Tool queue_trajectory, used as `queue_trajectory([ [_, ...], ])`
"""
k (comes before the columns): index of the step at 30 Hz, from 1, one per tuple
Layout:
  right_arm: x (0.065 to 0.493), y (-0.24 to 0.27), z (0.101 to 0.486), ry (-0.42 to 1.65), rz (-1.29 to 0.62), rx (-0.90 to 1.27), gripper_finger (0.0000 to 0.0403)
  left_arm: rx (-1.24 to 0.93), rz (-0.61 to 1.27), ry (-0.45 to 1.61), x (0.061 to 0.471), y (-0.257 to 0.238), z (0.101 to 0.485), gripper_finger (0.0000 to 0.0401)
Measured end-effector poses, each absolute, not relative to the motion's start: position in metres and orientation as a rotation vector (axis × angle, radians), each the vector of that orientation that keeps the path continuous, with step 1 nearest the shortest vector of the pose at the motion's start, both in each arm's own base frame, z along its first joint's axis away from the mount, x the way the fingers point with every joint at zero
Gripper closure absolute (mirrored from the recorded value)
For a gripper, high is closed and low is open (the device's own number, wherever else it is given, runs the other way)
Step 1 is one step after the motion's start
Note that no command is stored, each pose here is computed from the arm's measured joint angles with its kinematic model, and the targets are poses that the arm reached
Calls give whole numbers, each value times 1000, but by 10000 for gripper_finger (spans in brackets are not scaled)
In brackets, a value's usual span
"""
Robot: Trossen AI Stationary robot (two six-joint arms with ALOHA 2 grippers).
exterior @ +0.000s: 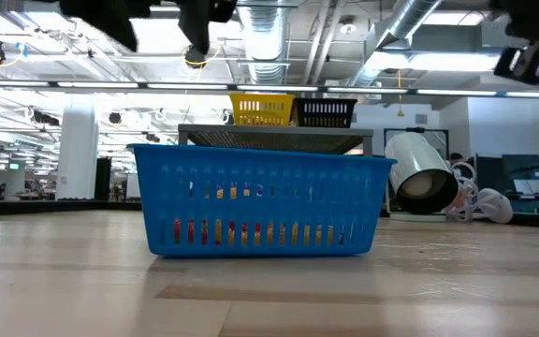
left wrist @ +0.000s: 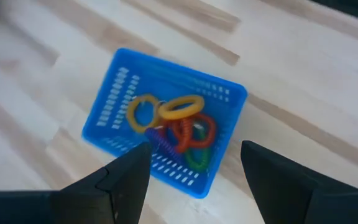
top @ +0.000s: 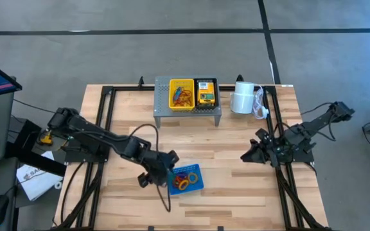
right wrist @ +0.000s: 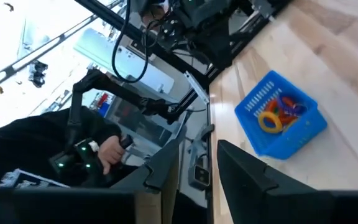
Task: Pick & Place Office Desk Supplies
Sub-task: Put the blue basket on the shelf
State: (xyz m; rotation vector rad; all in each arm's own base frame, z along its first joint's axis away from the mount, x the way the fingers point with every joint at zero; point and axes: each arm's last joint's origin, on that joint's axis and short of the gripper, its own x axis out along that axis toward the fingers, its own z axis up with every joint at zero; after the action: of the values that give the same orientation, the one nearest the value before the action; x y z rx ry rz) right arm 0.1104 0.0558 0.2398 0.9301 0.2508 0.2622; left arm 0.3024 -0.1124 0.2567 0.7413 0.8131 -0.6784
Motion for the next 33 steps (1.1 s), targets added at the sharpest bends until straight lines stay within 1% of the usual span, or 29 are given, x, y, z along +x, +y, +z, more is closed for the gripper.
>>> queue_trajectory([
  [4, 107, 55, 227, 278, 259, 985, 295, 818, -748, 817, 304, -124, 246, 160],
  [8, 106, 54, 219, 286, 243, 1016, 295, 836, -779, 866, 308, -132, 228, 160],
  [19, 107, 52, 216, 268, 186, 980, 295, 884, -805, 980, 324, -139, 182, 160],
  [23, 106, 52, 211, 309, 162, 959, 294, 888, -806, 993, 327, -140, 174, 160],
  [28, 105, 52, 206, 368, 146, 937, 294, 883, -798, 996, 329, -137, 173, 160],
  [33, 105, 52, 206, 364, 148, 939, 294, 866, -766, 972, 336, -131, 172, 160],
])
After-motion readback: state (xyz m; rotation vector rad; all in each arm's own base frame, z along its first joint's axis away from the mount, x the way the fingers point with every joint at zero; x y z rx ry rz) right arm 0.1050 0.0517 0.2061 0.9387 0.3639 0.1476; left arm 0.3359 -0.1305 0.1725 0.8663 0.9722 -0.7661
